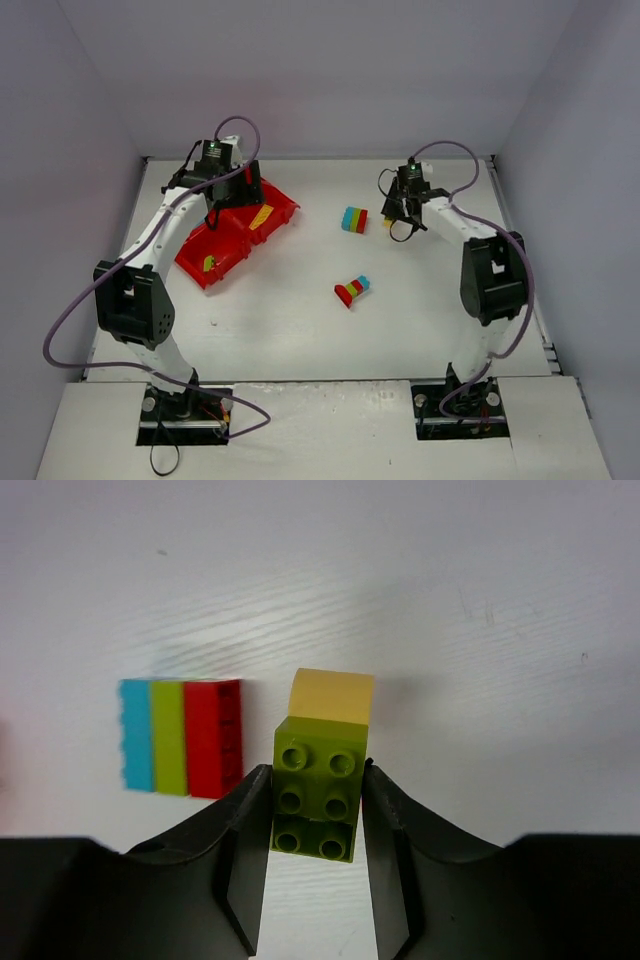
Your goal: Sort the legos into containers by color
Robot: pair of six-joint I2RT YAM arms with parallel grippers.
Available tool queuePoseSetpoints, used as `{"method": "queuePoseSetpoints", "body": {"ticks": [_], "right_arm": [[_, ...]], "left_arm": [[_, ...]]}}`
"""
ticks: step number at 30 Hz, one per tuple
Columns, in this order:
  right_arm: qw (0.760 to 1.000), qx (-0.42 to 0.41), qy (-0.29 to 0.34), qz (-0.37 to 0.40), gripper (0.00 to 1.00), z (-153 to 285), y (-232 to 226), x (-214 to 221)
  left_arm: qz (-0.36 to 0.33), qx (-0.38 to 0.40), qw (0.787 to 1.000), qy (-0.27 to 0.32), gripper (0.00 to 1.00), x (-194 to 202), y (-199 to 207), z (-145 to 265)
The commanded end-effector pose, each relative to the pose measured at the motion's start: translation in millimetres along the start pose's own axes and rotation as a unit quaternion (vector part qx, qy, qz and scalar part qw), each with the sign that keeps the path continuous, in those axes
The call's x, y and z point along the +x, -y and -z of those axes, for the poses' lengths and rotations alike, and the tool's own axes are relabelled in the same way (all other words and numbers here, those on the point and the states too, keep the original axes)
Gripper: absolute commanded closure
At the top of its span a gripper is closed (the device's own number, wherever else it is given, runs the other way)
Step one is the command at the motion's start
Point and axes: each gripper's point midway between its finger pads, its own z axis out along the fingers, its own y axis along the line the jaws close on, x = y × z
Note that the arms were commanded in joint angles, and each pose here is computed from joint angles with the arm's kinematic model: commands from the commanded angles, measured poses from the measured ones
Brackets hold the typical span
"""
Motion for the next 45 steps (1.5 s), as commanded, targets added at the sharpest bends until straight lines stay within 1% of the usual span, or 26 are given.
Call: {"method": "queuePoseSetpoints", "body": {"ticks": [1,2,3,5,6,7,8,9,10,12,13,15,16,19,20,21,23,25,26,29,30,36,38,41,43,45], "right_arm": [[0.981,-0.13,0.139,0.03,1.0,78,-47,-81],[0.976,-0.147,0.15,0.047,1.0,87,-51,-84],[0.964,-0.189,0.175,0.057,1.0,109,-65,-95],[0.951,-0.229,0.189,0.091,1.0,122,-75,-93],[0.935,-0.268,0.21,0.103,1.0,143,-87,-100],[0.925,-0.288,0.22,0.113,1.0,152,-92,-101],[0.917,-0.303,0.224,0.131,1.0,157,-95,-96],[0.905,-0.324,0.236,0.142,1.0,171,-101,-98],[0.885,-0.365,0.24,0.163,1.0,184,-113,-95],[0.859,-0.407,0.245,0.189,1.0,201,-125,-93],[0.841,-0.442,0.237,0.204,1.0,211,-134,-86],[0.816,-0.48,0.237,0.217,1.0,225,-143,-81],[0.798,-0.512,0.224,0.228,1.0,233,-148,-73],[0.765,-0.558,0.217,0.236,1.0,249,-157,-66],[0.75,-0.579,0.205,0.244,1.0,254,-160,-59],[0.739,-0.591,0.208,0.249,1.0,260,-163,-59],[0.722,-0.612,0.196,0.257,1.0,266,-166,-53],[0.712,-0.626,0.188,0.256,1.0,272,-168,-52],[0.7,-0.638,0.185,0.261,1.0,276,-169,-49],[0.686,-0.658,0.175,0.257,1.0,282,-172,-46],[0.679,-0.666,0.168,0.258,1.0,285,-173,-42],[0.656,-0.693,0.148,0.258,1.0,292,-176,-33],[0.65,-0.699,0.148,0.259,1.0,293,-177,-32],[0.644,-0.707,0.141,0.258,1.0,294,-176,-28],[0.643,-0.709,0.137,0.255,1.0,294,-176,-28],[0.642,-0.711,0.135,0.254,1.0,294,-177,-28]], "left_arm": [[-0.02,0.11,0.991,0.068,0.31,-42,47,39],[-0.022,0.126,0.99,0.068,0.31,-43,53,40],[-0.024,0.141,0.987,0.07,0.31,-44,59,42],[-0.031,0.194,0.978,0.067,0.31,-45,77,46],[-0.029,0.213,0.974,0.065,0.31,-45,84,48],[-0.035,0.256,0.964,0.063,0.31,-45,98,54],[-0.033,0.277,0.958,0.06,0.31,-45,105,57],[-0.024,0.298,0.952,0.058,0.31,-46,112,60],[-0.028,0.335,0.94,0.061,0.31,-47,124,67],[-0.021,0.366,0.929,0.059,0.31,-49,136,75],[-0.029,0.389,0.919,0.062,0.31,-50,144,82],[-0.034,0.41,0.91,0.062,0.31,-50,154,89],[-0.039,0.42,0.904,0.067,0.31,-52,159,92],[-0.051,0.454,0.887,0.066,0.31,-49,173,102],[-0.054,0.46,0.884,0.064,0.29,-48,175,102],[-0.057,0.463,0.882,0.065,0.26,-47,177,104],[-0.067,0.473,0.875,0.074,0.26,-46,184,109],[-0.073,0.481,0.87,0.081,0.26,-46,189,113],[-0.074,0.483,0.869,0.082,0.26,-46,190,113],[-0.077,0.488,0.865,0.085,0.25,-45,196,116],[-0.085,0.495,0.858,0.103,0.25,-51,200,120],[-0.095,0.517,0.844,0.106,0.25,-47,211,123],[-0.097,0.525,0.839,0.103,0.25,-43,213,123],[-0.107,0.543,0.827,0.102,0.25,-39,218,128],[-0.113,0.549,0.822,0.1,0.26,-35,221,129],[-0.117,0.556,0.818,0.092,0.29,-30,223,129]]}}
